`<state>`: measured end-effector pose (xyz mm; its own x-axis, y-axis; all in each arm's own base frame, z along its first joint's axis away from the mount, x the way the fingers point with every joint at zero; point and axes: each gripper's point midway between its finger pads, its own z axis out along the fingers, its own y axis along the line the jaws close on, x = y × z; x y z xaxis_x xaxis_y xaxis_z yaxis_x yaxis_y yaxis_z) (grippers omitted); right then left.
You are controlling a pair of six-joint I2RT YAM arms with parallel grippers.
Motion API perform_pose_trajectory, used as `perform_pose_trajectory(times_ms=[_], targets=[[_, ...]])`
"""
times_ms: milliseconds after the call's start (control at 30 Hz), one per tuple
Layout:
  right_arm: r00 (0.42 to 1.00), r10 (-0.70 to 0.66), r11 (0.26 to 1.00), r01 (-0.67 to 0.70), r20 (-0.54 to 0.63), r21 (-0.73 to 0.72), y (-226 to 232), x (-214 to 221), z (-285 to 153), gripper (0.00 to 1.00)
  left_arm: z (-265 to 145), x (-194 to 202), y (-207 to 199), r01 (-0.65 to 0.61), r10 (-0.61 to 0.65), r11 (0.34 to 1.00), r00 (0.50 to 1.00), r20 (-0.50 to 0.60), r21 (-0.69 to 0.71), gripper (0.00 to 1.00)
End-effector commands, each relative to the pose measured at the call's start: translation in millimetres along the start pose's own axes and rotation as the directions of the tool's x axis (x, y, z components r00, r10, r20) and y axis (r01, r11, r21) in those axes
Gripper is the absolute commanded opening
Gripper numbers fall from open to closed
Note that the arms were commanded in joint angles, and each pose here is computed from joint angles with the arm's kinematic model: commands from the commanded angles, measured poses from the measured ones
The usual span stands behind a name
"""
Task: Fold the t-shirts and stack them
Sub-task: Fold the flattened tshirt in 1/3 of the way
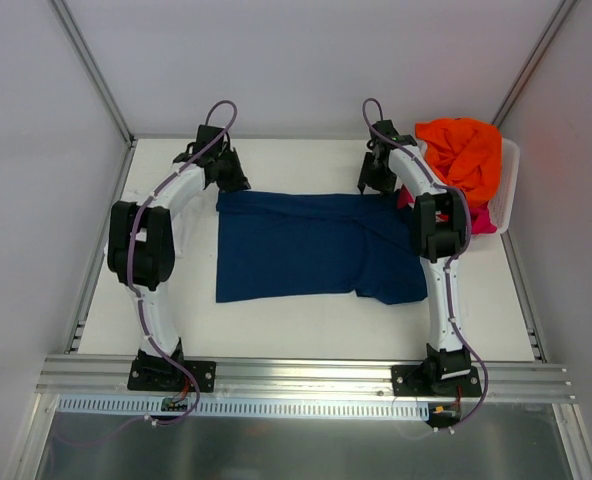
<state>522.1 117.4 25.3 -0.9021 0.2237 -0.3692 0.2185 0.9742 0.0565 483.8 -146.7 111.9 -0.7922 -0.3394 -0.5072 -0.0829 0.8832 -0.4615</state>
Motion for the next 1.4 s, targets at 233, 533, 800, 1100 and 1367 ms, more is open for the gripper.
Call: perform_pose_trajectory(times_ms=[233, 533, 800, 1100, 1367], targets=[[0.991, -0.062, 0.994, 0.071, 0.115, -0.079, 20.8, -6.5, -35.5, 0.84, 40.7, 34.8, 34.4, 0.078, -0.086, 0.994, 0.990, -0.112, -0.079, 0.00], [0.981, -0.087, 0.991, 0.103, 0.175, -0.085, 23.9, 0.3, -69.9, 0.84, 49.2, 35.3, 62.2, 0.070, -0.094, 0.980, 0.988, -0.124, -0.188, 0.00], [0.971, -0.104, 0.990, 0.122, 0.217, -0.072, 20.7, 6.8, -95.9, 0.84, 52.2, 21.0, 96.8, 0.121, -0.149, 0.965, 0.983, -0.109, -0.234, 0.00], [0.960, -0.111, 0.992, 0.123, 0.258, -0.029, 10.3, 6.9, -115.1, 0.85, 54.0, 1.1, 121.7, 0.160, -0.189, 0.952, 0.978, -0.090, -0.260, 0.00], [0.966, -0.120, 0.993, 0.122, 0.230, 0.007, 5.8, 12.1, -102.2, 0.85, 54.8, -13.7, 131.9, 0.177, -0.203, 0.947, 0.976, -0.076, -0.267, 0.00]])
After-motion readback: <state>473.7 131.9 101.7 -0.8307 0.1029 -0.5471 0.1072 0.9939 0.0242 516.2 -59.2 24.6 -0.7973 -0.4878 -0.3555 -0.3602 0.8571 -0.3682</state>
